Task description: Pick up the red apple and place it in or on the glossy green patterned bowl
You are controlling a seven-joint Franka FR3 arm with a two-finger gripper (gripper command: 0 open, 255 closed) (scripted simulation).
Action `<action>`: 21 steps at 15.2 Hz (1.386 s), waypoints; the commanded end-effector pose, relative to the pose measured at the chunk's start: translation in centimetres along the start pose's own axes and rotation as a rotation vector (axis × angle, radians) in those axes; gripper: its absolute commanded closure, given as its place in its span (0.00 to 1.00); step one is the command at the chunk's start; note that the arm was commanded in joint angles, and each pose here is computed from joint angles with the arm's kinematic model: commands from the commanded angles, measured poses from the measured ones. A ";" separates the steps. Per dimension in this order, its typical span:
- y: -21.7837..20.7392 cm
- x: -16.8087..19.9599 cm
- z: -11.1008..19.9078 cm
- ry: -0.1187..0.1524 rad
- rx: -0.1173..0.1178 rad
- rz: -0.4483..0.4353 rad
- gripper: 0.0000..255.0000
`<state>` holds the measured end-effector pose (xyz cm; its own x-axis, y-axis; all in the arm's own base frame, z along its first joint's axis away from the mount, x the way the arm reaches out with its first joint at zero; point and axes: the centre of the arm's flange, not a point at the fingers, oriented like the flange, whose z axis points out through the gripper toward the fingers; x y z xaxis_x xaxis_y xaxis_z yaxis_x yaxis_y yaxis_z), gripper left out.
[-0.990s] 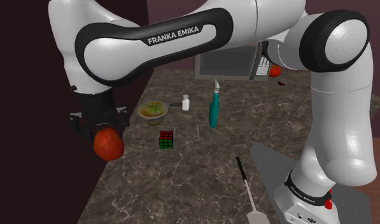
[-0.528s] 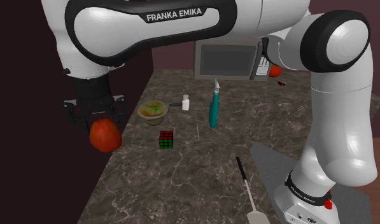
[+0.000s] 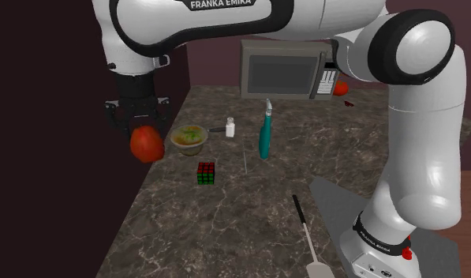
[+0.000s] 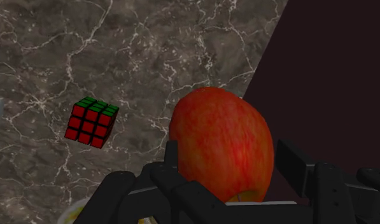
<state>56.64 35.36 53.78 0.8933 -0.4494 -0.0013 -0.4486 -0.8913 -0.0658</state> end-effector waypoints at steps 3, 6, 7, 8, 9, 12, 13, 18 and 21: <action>3.1 4.5 -0.6 0.000 0.001 -0.001 1.00; 5.3 7.7 -1.2 0.000 0.001 -0.001 1.00; 6.0 8.8 -1.3 0.000 0.001 -0.001 1.00; 6.7 9.9 -1.5 0.000 0.001 -0.001 1.00; 7.5 11.0 -1.7 0.000 0.001 -0.001 1.00; 9.7 14.2 -2.2 0.000 0.001 -0.001 1.00; 10.4 15.3 -2.4 0.000 0.001 -0.001 1.00; 14.3 21.1 -3.4 0.000 0.001 -0.001 1.00; 14.4 21.1 -1.8 0.000 0.001 -0.001 1.00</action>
<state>68.91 13.07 55.12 0.8936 -0.4489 -0.0016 -0.4480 -0.8916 -0.0662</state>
